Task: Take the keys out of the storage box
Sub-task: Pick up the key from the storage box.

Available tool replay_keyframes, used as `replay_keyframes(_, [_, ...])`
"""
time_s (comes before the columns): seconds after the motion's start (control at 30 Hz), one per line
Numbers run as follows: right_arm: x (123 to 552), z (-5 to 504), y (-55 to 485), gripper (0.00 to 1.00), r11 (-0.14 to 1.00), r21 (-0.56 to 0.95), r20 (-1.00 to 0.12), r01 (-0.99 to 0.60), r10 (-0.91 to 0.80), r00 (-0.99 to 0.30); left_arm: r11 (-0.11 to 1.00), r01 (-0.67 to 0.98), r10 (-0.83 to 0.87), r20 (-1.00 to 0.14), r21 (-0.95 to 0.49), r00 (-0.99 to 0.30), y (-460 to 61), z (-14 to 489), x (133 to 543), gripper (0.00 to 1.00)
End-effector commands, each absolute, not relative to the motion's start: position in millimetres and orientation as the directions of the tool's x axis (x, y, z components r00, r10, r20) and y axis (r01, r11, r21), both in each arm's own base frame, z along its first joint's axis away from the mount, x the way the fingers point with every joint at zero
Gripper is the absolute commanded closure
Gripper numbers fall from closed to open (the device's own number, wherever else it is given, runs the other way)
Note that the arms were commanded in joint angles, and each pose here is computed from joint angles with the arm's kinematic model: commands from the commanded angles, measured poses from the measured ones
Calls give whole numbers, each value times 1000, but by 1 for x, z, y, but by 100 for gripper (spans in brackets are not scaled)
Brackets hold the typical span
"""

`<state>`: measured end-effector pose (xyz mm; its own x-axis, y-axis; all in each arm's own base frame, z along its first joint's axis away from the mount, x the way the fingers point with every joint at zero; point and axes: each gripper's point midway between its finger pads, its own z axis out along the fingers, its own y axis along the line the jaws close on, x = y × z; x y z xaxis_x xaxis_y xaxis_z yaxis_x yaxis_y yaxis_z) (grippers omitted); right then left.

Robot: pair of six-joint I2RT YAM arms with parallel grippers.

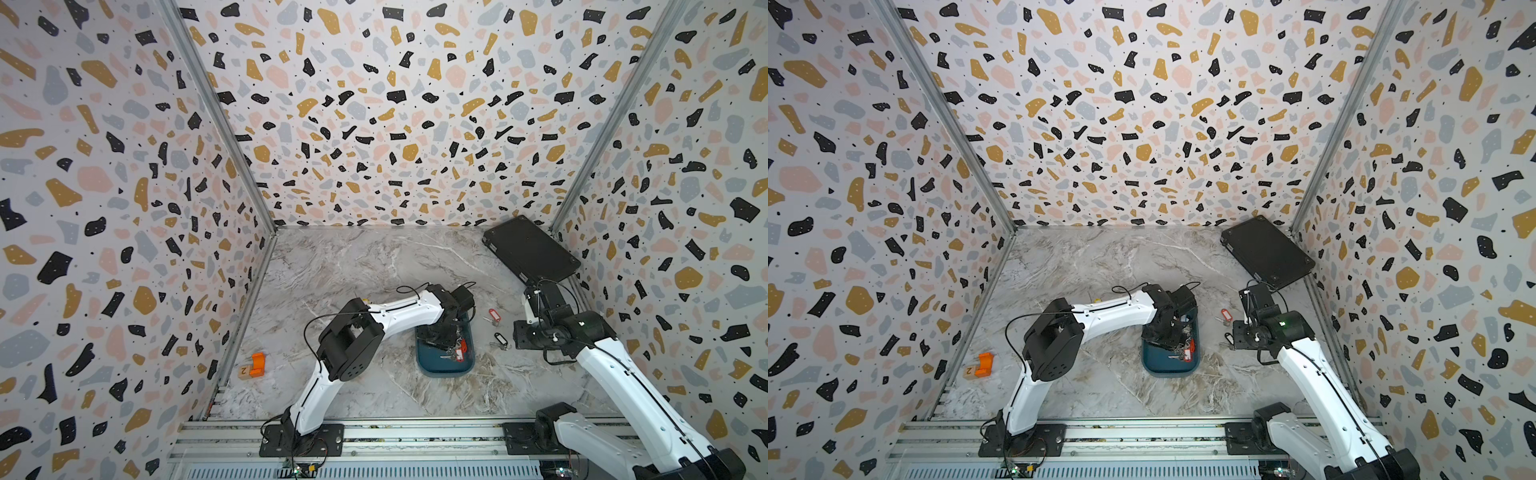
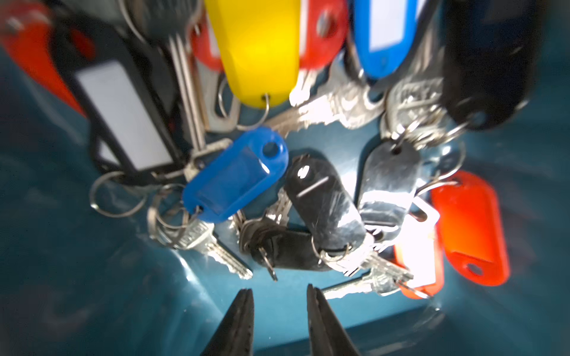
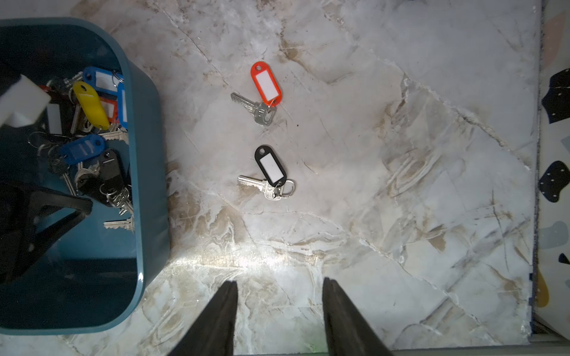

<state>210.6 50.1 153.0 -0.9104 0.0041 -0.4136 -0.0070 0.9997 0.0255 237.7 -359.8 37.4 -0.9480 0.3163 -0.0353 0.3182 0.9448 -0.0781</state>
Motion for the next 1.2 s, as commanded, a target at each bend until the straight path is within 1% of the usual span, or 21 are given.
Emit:
replay_keyframes(0.0, [210, 153, 49, 50, 1000, 23, -410, -6, 4, -912, 950, 309, 306, -53, -50, -950, -358, 38, 248, 67])
replay_keyframes(0.23, [210, 152, 50, 51, 1000, 24, -409, -7, 3, -912, 954, 300, 299, -41, -23, -953, -351, 29, 254, 73])
replay_keyframes(0.47, [210, 152, 50, 51, 1000, 24, -406, -7, 4, -914, 954, 300, 299, -58, -3, -952, -351, 23, 262, 79])
replay_keyframes(0.57, [210, 152, 50, 51, 1000, 23, -407, -7, 3, -914, 953, 302, 301, -58, -3, -952, -352, 22, 263, 86])
replay_keyframes(0.67, [210, 152, 50, 52, 1000, 22, -407, -7, 3, -913, 953, 302, 301, -61, -5, -952, -352, 25, 262, 98])
replay_keyframes(0.7, [210, 152, 50, 52, 1000, 22, -407, -7, 3, -913, 953, 302, 301, -64, -7, -952, -351, 27, 262, 100])
replay_keyframes(0.73, [210, 152, 49, 52, 1000, 22, -407, -7, 3, -914, 953, 302, 300, -66, -11, -952, -351, 30, 262, 100])
replay_keyframes(0.87, [210, 152, 49, 52, 1000, 21, -407, -6, 3, -913, 953, 302, 298, -102, -32, -949, -349, 57, 261, 100])
replay_keyframes(1.0, [210, 151, 49, 52, 1000, 20, -406, -6, 3, -914, 949, 311, 295, -186, -60, -937, -342, 109, 264, 100])
replay_keyframes(1.17, [210, 150, 50, 53, 1000, 23, -400, -11, -1, -917, 959, 242, 198, -263, -150, -944, -302, 169, 275, 100])
